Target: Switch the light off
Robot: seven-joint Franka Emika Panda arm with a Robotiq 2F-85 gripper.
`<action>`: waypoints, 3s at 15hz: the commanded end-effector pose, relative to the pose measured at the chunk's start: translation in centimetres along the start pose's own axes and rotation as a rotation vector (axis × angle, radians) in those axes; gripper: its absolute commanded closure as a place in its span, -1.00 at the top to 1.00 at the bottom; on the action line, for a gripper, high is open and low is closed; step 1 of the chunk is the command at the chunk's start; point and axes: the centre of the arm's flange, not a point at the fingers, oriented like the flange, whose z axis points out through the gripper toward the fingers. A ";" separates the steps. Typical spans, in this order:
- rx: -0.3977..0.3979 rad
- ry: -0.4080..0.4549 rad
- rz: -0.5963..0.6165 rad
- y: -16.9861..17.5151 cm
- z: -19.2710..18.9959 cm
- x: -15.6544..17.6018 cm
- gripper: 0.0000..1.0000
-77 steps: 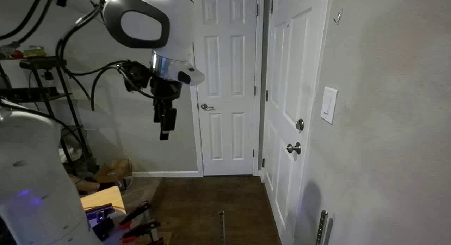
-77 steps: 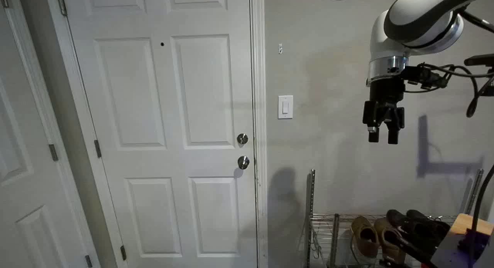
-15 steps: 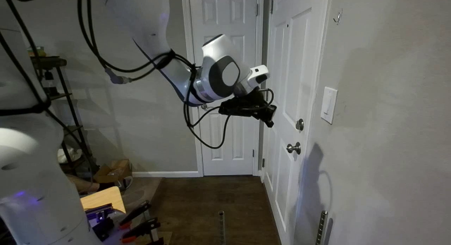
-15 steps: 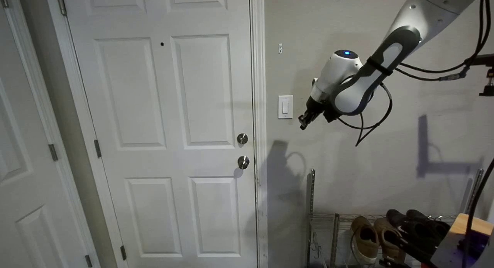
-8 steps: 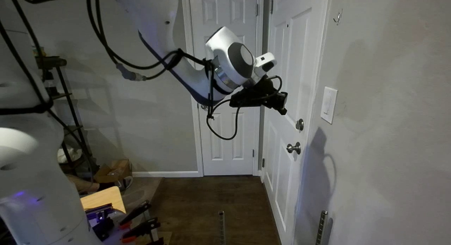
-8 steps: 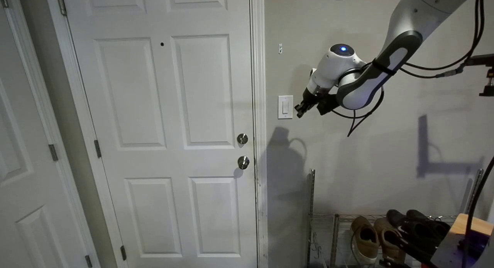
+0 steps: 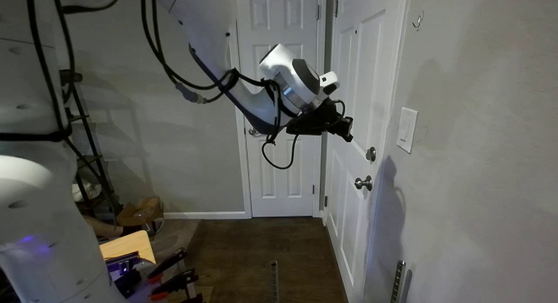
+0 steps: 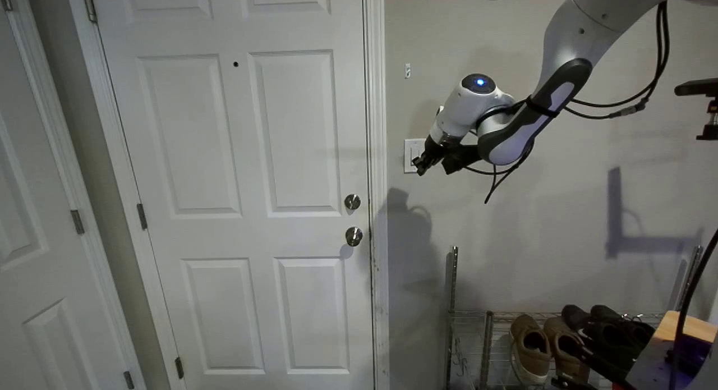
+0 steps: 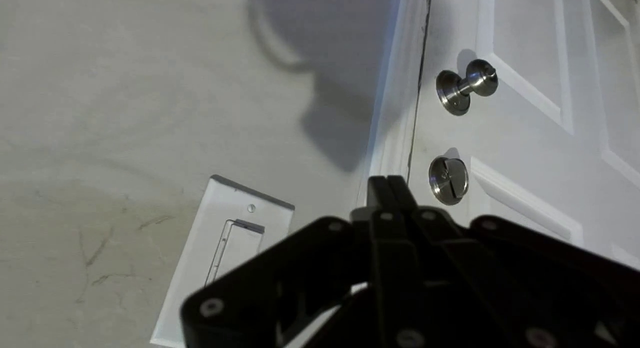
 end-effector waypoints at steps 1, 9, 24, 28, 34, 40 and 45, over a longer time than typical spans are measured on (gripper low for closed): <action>-0.023 0.037 0.028 -0.9 1.8 -0.1 -0.91; -0.071 0.048 0.098 1.2 4.5 1.6 -0.91; -0.139 0.090 0.140 3.7 7.7 5.0 -0.92; -0.167 0.078 0.154 4.1 8.8 5.4 -0.92; -0.187 0.071 0.164 4.4 9.5 5.7 -0.92; -0.219 0.093 0.171 4.9 9.7 7.0 -0.91; -0.261 0.065 0.185 5.7 10.8 7.3 -0.92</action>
